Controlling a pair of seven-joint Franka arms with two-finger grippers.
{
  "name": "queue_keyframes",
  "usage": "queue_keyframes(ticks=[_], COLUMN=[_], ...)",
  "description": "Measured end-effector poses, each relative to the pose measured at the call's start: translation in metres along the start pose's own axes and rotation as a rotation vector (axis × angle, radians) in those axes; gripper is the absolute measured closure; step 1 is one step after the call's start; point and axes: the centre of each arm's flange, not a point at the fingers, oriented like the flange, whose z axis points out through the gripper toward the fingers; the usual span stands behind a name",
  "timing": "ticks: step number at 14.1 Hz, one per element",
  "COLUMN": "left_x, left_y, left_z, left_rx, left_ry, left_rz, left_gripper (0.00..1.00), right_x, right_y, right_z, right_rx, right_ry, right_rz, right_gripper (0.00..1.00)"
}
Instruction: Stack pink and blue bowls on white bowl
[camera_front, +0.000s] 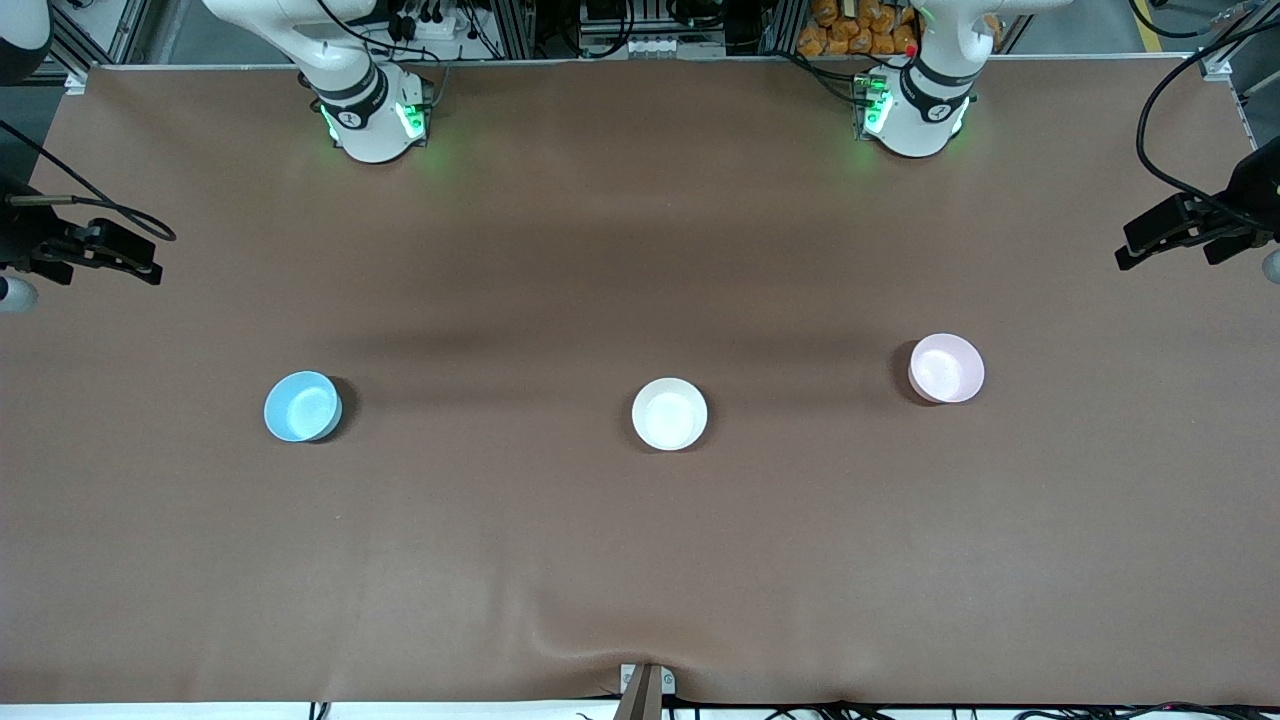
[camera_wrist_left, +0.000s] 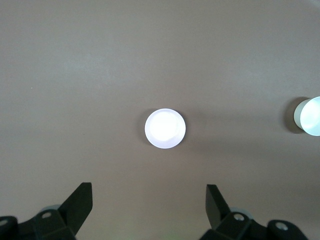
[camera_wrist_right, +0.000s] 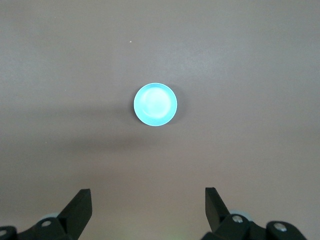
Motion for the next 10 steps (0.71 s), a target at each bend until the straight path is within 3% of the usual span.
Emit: queue_keyframes(ticks=[7,10], left_x=[0.0,0.01], left_y=[0.0,0.0], left_z=[0.004,0.034], left_rx=[0.001,0.007], left_ry=[-0.014,-0.083], left_rz=[0.001,-0.002], left_gripper=[0.0,0.0], right_x=[0.0,0.0], right_y=[-0.001,-0.001], right_z=[0.0,0.0], right_rx=[0.0,0.0], right_ry=[0.0,0.0], right_rz=[-0.003,-0.003], right_gripper=[0.0,0.0])
